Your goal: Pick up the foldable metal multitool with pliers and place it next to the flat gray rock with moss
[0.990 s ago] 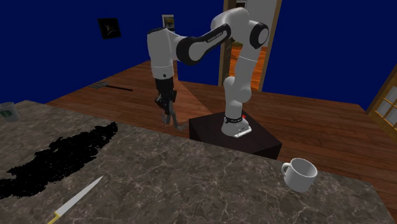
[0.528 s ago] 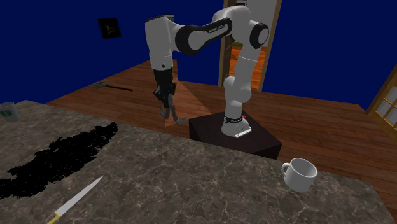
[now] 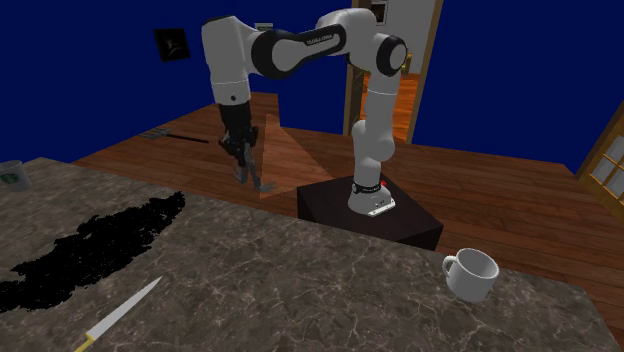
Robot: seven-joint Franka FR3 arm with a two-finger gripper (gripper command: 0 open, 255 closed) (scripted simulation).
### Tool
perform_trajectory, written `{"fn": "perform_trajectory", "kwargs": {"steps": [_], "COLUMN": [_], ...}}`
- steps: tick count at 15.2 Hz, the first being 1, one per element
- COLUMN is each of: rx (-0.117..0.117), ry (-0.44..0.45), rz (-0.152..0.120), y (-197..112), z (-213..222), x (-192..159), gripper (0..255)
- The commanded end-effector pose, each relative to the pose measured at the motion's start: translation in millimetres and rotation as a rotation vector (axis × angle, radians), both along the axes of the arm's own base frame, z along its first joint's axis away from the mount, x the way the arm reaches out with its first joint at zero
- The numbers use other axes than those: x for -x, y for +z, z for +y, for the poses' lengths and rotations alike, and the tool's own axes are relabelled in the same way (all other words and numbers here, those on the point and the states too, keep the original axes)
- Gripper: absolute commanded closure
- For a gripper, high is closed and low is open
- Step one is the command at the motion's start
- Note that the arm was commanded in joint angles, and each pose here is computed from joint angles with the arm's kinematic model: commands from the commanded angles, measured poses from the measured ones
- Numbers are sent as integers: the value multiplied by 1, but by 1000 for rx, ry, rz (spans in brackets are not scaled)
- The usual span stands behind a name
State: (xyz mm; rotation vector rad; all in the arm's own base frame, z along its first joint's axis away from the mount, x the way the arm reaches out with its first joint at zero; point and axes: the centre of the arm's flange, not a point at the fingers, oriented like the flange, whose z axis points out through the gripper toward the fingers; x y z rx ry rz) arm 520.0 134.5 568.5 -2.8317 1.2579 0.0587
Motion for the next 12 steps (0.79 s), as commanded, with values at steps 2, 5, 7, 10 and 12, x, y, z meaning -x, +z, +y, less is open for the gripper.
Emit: {"fn": "perform_trajectory", "kwargs": {"steps": [2,5,7,10,12], "rx": [0,0,0,0,0], "ry": [0,0,0,0,0], "rz": [0,0,0,0,0], "y": [0,0,1,1,-4], "z": [-2,-4,-6,-8,-9], "x": [-39,-79,-105,-145,-164], "gripper": [255,255,255,255,255]}}
